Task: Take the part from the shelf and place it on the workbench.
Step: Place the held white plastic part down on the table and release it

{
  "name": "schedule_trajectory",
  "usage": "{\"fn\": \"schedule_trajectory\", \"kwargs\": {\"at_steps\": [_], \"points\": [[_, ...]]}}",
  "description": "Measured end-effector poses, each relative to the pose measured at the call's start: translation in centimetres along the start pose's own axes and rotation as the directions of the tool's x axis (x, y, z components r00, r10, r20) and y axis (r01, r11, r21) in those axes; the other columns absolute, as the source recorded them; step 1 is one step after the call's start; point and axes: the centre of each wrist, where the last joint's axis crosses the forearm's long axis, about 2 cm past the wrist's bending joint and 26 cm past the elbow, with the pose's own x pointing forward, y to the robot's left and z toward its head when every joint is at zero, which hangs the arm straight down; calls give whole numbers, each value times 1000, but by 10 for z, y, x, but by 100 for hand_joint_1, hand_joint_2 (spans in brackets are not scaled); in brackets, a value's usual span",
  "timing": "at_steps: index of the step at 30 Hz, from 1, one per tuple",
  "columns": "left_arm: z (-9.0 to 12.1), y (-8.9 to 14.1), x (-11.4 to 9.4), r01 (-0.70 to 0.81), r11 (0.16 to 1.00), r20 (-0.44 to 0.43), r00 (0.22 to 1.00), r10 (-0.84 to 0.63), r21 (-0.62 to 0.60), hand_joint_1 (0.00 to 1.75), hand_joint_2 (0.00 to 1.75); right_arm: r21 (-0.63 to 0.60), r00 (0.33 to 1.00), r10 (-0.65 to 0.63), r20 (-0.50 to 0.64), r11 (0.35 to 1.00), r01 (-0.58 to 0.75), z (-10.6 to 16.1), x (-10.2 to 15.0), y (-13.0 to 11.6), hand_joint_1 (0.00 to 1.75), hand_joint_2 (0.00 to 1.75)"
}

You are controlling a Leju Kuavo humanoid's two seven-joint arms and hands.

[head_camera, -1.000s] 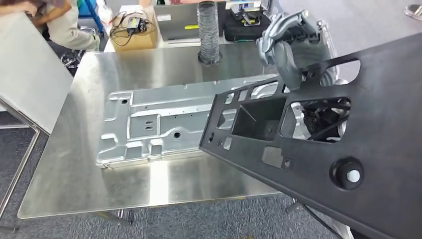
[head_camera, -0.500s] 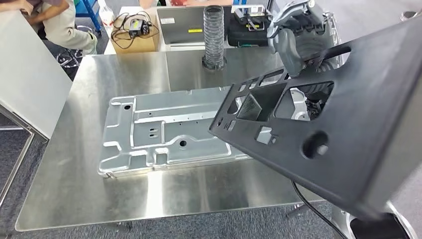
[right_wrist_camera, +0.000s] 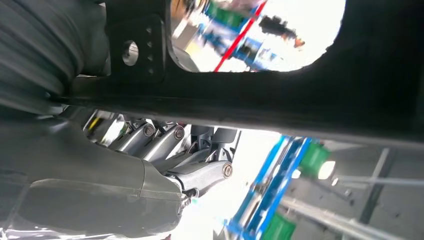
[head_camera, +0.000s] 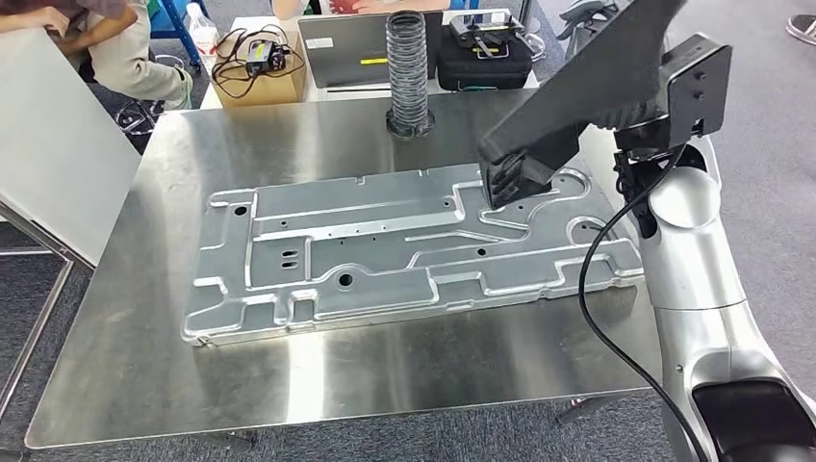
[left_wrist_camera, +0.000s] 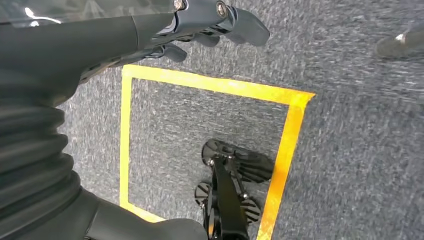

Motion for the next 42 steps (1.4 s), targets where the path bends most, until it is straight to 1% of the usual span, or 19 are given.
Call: {"fn": "schedule_trajectory", "kwargs": {"at_steps": [3, 5, 9, 12, 15, 18, 21, 25, 28, 30, 33, 36, 40, 42], "points": [[0, 2, 1, 2, 1000, 5, 1000, -2, 0, 0, 175, -3, 993, 110, -51, 994, -110, -4, -8, -3, 175, 175], [-1, 2, 1, 5, 1000, 6, 1000, -5, -4, 0, 175, 23, 971, 216, -98, 976, -215, -8, -19, -5, 175, 175], [-2, 1, 3, 8, 1000, 17, 1000, -8, -10, 0, 175, 107, 877, 457, -148, 889, -445, -26, -41, -8, 175, 175], [-2, 1, 4, 9, 1000, 23, 1000, -9, -11, 0, 175, 167, 805, 571, -161, 820, -548, -37, -52, -9, 175, 175], [-3, 0, 5, 8, 1000, 26, 1000, -8, -16, 0, 175, 243, 734, 659, -167, 749, -617, -41, -61, -3, 175, 175], [-3, -1, 7, 8, 1000, 31, 999, -7, -23, 0, 175, 319, 662, 730, -170, 676, -664, -44, -68, 8, 175, 175], [-3, -1, 7, 6, 1000, 32, 999, -5, -24, 0, 175, 416, 596, 786, -164, 603, -681, -39, -76, 27, 175, 175], [-3, -3, 7, -3, 1000, 49, 999, 4, -26, 0, 175, 526, 543, 834, -101, 508, -682, -47, -73, 55, 175, 175], [-3, -3, 8, -1, 1000, 61, 998, 3, -31, 0, 175, 602, 527, 849, -33, 438, -668, -48, -71, 77, 175, 175], [-3, -3, 8, 2, 999, 66, 998, 0, -34, 0, 175, 646, 537, 843, 13, 403, -648, -46, -69, 93, 175, 175], [-3, -2, 7, 5, 999, 69, 998, -3, -34, 0, 175, 681, 571, 819, 55, 388, -621, -40, -65, 119, 175, 175], [-3, -3, 7, 6, 999, 71, 997, -4, -31, 0, 175, 708, 603, 794, 79, 382, -595, -29, -62, 141, 175, 175], [-3, -2, 6, 9, 1000, 78, 997, -7, -24, 0, 175, 723, 635, 764, 110, 378, -579, -26, -56, 162, 175, 175], [-3, -2, 6, 9, 1000, 81, 997, -7, -22, 0, 175, 728, 653, 748, 121, 381, -570, -25, -52, 171, 87, 87]]}}
